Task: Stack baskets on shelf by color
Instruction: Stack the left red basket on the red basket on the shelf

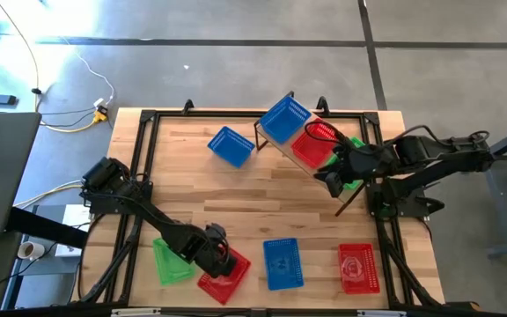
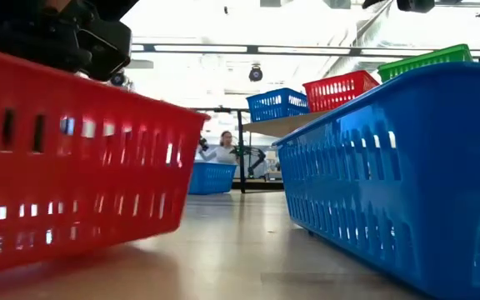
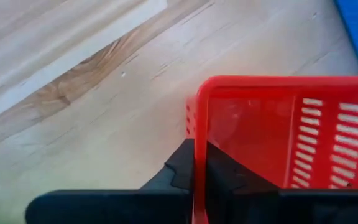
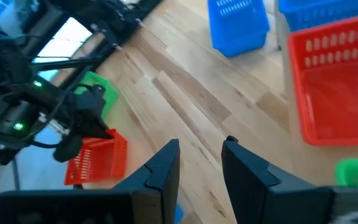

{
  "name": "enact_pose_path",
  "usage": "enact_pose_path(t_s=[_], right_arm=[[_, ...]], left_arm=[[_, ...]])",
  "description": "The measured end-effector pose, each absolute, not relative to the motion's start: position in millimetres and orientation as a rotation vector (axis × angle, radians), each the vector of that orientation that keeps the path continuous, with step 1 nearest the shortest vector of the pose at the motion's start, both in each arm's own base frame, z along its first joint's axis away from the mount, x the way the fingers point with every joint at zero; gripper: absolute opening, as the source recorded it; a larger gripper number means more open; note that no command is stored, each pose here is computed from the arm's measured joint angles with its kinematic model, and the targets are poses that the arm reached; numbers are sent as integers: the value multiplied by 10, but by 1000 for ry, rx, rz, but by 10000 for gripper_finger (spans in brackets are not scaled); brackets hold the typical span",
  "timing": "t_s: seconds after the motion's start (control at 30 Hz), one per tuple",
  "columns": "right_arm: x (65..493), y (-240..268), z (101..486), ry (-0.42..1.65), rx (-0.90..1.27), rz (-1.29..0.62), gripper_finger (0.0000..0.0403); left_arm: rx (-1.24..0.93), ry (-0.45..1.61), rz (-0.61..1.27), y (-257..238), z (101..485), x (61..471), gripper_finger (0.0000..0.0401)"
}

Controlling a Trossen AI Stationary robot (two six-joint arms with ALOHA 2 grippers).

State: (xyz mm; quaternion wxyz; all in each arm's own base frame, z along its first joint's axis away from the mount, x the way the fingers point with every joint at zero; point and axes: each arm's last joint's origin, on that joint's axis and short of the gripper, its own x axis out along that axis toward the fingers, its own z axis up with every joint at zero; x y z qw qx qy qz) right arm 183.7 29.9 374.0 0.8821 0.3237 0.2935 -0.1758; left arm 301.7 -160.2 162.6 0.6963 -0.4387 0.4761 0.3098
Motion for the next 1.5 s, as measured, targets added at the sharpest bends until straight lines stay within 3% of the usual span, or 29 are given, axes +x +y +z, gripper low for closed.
enact_pose_path(t_s=[0.33,0.7,1.1,1.5], right_arm=[[1929,335,3866,499,667,-224,106],[2010,362,3937,426,686,-151,106],[2223,401,3819,456,759,-202,106],[2433,391,3790,320,727,-346,121]], left_arm=[[-859,986,706,-1453,1982,3135,2],[-668,950,784,-919,2452,3060,1],[-494,760,865,-131,2960,2914,1],[-350,695,880,511,3179,2855,0]])
